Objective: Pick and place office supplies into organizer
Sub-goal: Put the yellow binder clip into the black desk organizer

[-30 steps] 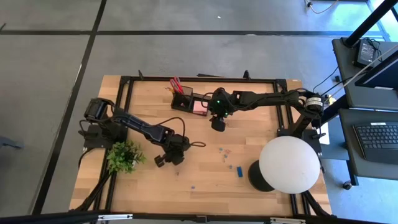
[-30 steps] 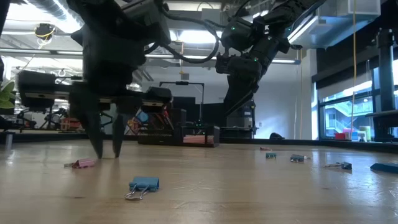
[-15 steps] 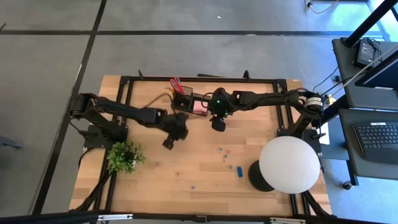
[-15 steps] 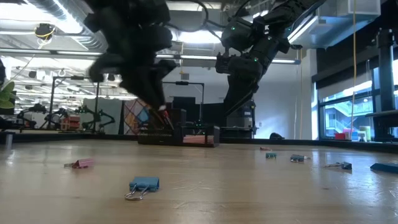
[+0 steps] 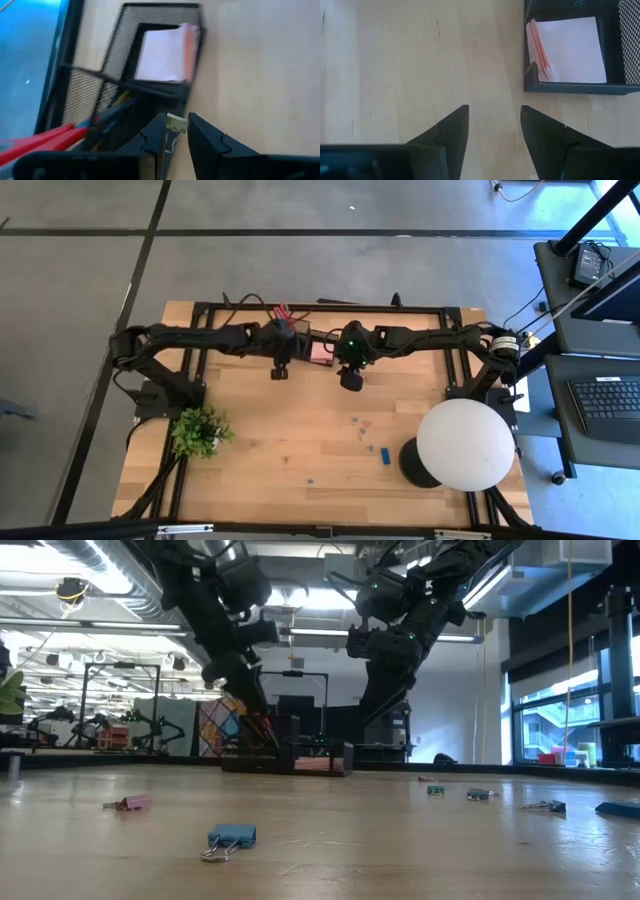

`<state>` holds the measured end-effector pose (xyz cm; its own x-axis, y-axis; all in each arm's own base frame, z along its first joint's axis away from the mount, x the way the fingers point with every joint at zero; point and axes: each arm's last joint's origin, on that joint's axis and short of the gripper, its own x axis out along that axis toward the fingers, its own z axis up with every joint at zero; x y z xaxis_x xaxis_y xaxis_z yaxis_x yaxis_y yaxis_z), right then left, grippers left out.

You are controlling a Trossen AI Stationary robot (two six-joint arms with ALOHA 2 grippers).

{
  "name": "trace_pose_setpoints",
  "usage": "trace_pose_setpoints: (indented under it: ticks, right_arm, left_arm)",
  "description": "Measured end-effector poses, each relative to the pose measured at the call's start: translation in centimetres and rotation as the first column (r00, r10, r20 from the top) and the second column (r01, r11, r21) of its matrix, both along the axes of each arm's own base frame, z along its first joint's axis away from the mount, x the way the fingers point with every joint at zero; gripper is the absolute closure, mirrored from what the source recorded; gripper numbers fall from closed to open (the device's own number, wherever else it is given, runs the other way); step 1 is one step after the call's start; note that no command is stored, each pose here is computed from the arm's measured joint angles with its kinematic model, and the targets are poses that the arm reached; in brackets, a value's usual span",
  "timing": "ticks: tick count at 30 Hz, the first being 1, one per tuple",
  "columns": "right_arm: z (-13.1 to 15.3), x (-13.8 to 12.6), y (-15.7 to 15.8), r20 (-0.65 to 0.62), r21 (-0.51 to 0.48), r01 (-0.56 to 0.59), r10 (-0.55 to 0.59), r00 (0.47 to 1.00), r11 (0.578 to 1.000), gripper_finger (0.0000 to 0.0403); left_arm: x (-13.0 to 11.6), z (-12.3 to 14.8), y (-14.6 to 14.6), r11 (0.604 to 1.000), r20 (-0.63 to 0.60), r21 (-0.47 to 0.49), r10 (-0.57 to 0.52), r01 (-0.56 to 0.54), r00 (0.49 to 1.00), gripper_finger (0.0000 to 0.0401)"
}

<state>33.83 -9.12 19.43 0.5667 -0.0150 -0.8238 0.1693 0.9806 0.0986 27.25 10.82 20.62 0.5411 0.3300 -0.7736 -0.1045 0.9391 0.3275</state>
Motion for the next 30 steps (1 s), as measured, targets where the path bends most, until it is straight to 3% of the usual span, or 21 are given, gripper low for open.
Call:
trace_pose_setpoints:
  ticks: [7, 18, 30]
  right_arm:
    - [0.0, 0.0, 0.0, 0.001, 0.000, 0.000, 0.000, 1.000, 1.000, 0.0221]
    - [0.0, 0.0, 0.0, 0.001, -0.001, -0.001, 0.001, 1.000, 1.000, 0.0221]
    - [0.0, 0.0, 0.0, 0.001, 0.000, 0.000, 0.000, 1.000, 1.000, 0.0221]
  left_arm:
    - [-0.3, -1.3, 1.8, 0.998, -0.046, -0.016, 0.060, -0.061, 0.997, 0.0335]
    - [0.4, -3.6, 3.2, 0.988, -0.095, 0.035, 0.152, -0.149, 0.984, 0.0335]
    - [0.5, -3.8, 2.7, 0.990, -0.102, 0.003, 0.140, -0.141, 0.985, 0.0312]
